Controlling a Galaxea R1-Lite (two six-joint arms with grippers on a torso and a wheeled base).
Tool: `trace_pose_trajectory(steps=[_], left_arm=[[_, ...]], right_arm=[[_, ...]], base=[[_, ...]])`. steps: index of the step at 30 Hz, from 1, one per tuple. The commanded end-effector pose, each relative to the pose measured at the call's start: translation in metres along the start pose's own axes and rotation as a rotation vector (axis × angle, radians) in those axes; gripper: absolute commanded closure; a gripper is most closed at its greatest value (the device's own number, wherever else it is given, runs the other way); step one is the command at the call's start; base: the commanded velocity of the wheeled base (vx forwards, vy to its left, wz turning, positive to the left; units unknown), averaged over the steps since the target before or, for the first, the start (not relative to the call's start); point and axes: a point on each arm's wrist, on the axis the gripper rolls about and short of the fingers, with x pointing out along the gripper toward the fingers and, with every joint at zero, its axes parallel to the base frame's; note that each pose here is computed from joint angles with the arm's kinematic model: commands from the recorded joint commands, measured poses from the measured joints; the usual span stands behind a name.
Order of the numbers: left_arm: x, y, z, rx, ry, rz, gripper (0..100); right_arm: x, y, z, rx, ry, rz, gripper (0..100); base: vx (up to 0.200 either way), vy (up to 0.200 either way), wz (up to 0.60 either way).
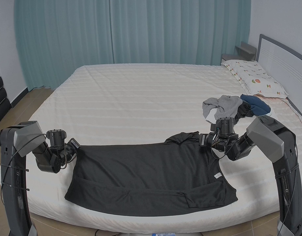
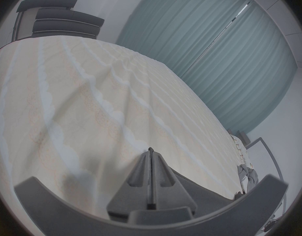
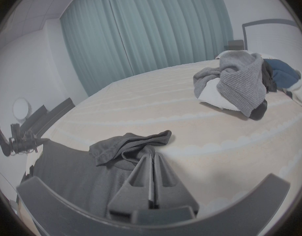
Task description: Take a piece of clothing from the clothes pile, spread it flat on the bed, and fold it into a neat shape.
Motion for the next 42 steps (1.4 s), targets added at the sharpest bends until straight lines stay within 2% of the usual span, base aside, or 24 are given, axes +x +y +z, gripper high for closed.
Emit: trace_pose_trajectory(steps=[1, 7, 12, 14, 18, 24, 32, 35, 37, 42], left_arm=[[-0.001, -0.001, 0.001, 0.000, -0.004, -0.002, 100], [-0.002, 0.000, 0.005, 0.021, -0.013, 0.001, 100], [-0.005, -0.002, 0.009, 0.026, -0.026, 0.000, 100], [-0.008, -0.006, 0.015, 0.026, -0.052, 0.002, 100], [-0.010, -0.009, 0.017, 0.026, -0.060, -0.003, 100], [-0.014, -0.012, 0.020, 0.037, -0.105, -0.040, 100], [-0.015, -0.011, 0.018, 0.070, -0.105, -0.041, 100], [-0.016, -0.013, 0.018, 0.072, -0.109, -0.051, 100], [-0.016, -0.014, 0.018, 0.072, -0.117, -0.058, 100], [-0.017, -0.014, 0.022, 0.068, -0.131, -0.062, 100]], right_arm=[[-0.006, 0.000, 0.012, 0.018, -0.024, -0.001, 100], [-0.010, -0.010, 0.012, 0.060, -0.048, -0.012, 100], [-0.018, -0.007, 0.007, 0.134, -0.057, -0.003, 100], [-0.020, -0.009, 0.010, 0.159, -0.109, 0.005, 100], [-0.026, -0.014, 0.010, 0.190, -0.109, -0.005, 100], [-0.041, -0.011, 0.018, 0.281, -0.165, 0.017, 100], [-0.053, -0.026, 0.018, 0.303, -0.172, -0.012, 100], [-0.058, -0.025, 0.021, 0.313, -0.187, 0.002, 100], [-0.062, -0.024, 0.012, 0.316, -0.153, 0.005, 100], [-0.064, -0.023, 0.019, 0.322, -0.199, 0.032, 100]], base=[[0.000, 0.000, 0.00], [0.000, 0.000, 0.00], [0.000, 0.000, 0.00], [0.000, 0.000, 0.00], [0.000, 0.000, 0.00], [0.000, 0.000, 0.00], [0.000, 0.000, 0.00], [0.000, 0.000, 0.00], [0.000, 0.000, 0.00], [0.000, 0.000, 0.00]])
